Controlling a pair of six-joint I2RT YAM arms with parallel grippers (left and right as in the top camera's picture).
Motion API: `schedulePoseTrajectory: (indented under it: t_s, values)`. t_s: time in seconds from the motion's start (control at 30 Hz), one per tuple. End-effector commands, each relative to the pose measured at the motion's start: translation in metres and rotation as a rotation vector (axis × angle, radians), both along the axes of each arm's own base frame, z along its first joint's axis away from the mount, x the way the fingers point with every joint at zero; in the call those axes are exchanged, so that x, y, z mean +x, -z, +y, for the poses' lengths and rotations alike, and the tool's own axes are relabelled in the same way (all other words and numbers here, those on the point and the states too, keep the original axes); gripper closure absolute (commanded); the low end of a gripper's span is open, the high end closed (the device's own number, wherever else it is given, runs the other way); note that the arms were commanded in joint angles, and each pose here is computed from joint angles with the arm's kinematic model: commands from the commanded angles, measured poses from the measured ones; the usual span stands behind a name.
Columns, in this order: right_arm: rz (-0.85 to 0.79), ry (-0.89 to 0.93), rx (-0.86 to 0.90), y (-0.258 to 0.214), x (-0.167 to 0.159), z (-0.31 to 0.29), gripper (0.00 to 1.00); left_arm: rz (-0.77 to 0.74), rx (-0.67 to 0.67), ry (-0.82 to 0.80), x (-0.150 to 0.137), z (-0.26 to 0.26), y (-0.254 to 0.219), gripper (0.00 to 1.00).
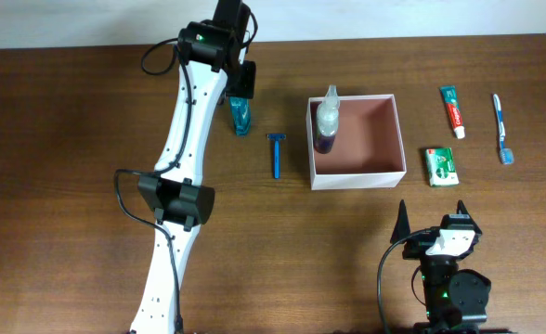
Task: Pack container
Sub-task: 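Lower the left gripper and grasp the teal mouthwash bottle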
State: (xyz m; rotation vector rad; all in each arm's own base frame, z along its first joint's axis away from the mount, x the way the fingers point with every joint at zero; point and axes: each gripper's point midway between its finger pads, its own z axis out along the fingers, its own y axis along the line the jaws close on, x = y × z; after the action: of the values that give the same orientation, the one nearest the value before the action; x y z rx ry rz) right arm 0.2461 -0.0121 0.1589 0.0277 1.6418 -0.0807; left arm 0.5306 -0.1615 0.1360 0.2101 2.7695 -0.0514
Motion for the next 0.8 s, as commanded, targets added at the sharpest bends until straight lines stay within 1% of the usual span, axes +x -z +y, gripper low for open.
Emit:
schedulePoseTrajectory:
  t_s: [0.0, 0.17, 0.4, 0.67, 0.77]
  values:
    - [0.004, 0.012, 0.0, 0.002, 0.0, -0.001, 0.01, 0.027, 0.0, 0.014, -0.001, -0.002, 0.011, 0.44]
    - [0.004, 0.012, 0.0, 0.002, 0.0, -0.001, 0.01, 0.054, -0.04, 0.031, -0.005, -0.011, 0.018, 0.44]
    - [0.004, 0.012, 0.0, 0.002, 0.0, -0.001, 0.01, 0.052, -0.039, 0.031, -0.004, -0.011, 0.018, 0.44]
    - [0.003, 0.012, 0.0, 0.002, 0.0, -0.001, 0.01, 0.106, -0.023, 0.029, -0.007, -0.01, 0.043, 0.44]
    - [0.004, 0.012, 0.0, 0.002, 0.0, -0.001, 0.01, 0.097, -0.021, 0.027, -0.005, -0.01, 0.043, 0.44]
